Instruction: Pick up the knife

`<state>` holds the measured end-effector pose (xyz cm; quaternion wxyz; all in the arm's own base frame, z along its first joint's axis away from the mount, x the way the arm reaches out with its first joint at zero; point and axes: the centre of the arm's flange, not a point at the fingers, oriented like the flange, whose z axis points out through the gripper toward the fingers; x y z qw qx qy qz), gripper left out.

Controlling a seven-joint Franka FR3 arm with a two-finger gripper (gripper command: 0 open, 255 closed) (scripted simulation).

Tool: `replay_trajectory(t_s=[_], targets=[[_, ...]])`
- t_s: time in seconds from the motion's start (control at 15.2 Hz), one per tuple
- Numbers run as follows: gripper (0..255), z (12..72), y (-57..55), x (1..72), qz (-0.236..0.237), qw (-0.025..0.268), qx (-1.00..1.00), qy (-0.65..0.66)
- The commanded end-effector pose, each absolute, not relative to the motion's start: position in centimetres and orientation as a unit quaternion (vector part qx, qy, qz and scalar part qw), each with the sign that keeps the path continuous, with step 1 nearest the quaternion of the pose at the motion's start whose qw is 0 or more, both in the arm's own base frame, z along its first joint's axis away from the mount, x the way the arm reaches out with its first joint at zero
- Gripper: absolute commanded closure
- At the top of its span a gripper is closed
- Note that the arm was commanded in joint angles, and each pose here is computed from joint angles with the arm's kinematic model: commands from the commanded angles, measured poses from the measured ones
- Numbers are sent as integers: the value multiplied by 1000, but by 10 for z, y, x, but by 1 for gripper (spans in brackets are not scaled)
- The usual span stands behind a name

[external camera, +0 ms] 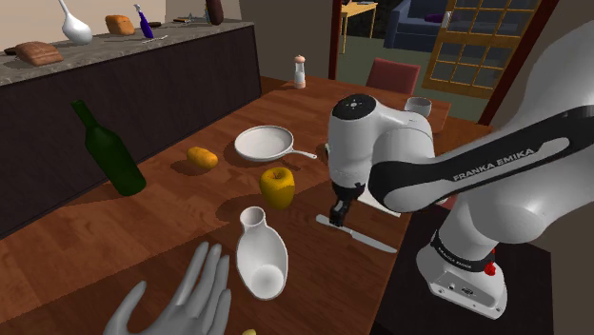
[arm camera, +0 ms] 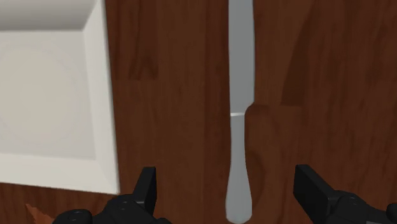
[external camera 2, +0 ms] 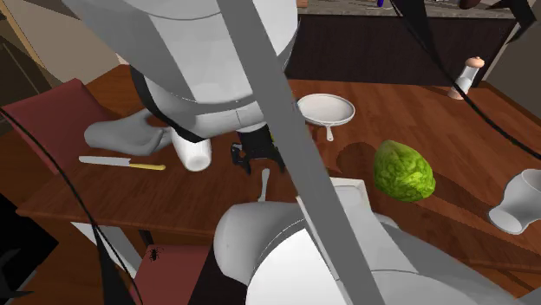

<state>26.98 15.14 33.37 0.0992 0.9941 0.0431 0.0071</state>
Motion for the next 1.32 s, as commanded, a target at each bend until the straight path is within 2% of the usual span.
replay_trajectory(t_s=[0.0,0.66,0.73,1.25], targets=[[0,310,164,264,8,111,993,47],[0,270,164,264,8,111,993,47],[255,270,164,264,8,111,993,47],[255,269,163,265,8,111,993,47]])
